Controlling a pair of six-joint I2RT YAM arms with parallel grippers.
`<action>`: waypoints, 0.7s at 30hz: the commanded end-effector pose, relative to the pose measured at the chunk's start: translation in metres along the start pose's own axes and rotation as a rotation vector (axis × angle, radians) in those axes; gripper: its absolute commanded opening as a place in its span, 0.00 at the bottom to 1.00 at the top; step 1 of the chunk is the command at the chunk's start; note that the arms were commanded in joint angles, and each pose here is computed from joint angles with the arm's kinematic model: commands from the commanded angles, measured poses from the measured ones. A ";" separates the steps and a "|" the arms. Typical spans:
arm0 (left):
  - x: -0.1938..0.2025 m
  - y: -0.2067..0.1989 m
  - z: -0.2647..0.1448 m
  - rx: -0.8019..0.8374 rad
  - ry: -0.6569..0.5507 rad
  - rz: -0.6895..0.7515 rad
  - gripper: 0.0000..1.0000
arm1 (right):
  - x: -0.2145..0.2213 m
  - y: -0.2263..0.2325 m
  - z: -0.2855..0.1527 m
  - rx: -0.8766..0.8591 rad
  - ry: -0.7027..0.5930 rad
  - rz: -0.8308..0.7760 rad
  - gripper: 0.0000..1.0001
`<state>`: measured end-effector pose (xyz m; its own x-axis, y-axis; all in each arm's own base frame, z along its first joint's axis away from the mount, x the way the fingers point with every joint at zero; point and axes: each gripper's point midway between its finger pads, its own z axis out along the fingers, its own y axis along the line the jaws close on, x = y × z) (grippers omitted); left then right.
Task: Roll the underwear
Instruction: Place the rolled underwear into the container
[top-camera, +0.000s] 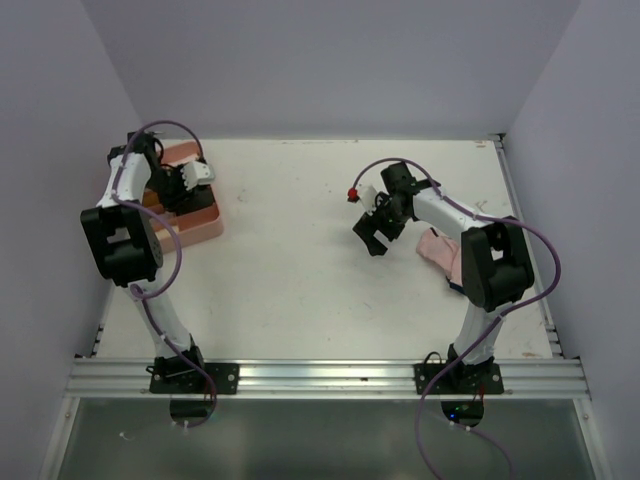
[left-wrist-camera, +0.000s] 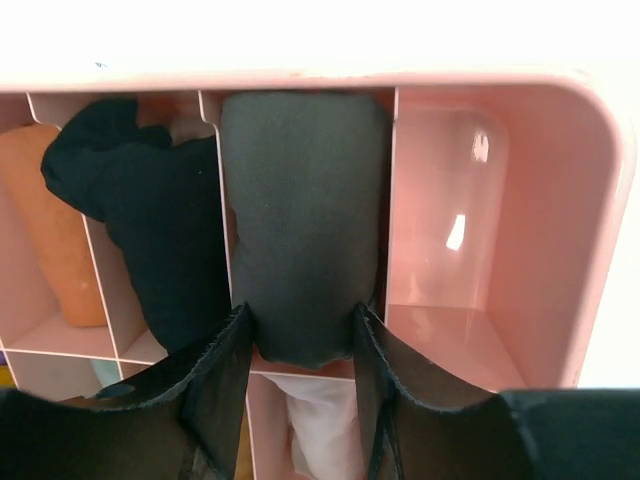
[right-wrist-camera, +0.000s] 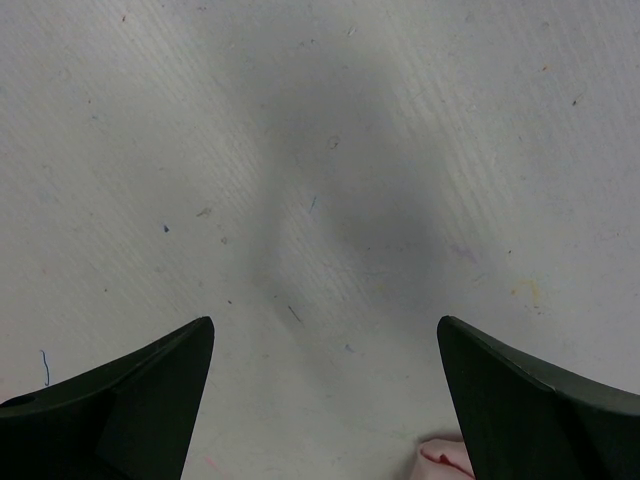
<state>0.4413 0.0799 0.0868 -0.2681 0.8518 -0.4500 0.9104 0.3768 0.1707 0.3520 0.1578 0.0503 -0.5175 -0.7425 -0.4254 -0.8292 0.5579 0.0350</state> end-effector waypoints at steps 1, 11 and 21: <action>0.005 0.015 0.007 -0.055 -0.017 -0.013 0.42 | -0.014 -0.002 -0.022 0.027 -0.051 -0.019 0.99; 0.015 0.000 0.018 -0.041 -0.001 -0.028 0.43 | -0.013 -0.001 -0.024 0.026 -0.054 -0.022 0.99; -0.053 0.036 -0.071 -0.231 -0.151 -0.061 0.73 | -0.028 -0.001 -0.038 0.039 -0.123 -0.005 0.99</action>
<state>0.4501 0.0776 0.0934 -0.3029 0.8137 -0.4960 0.8711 0.4476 0.2022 0.3521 0.1587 0.0694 -0.5012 -0.7331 -0.4596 -0.8295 0.5584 0.0139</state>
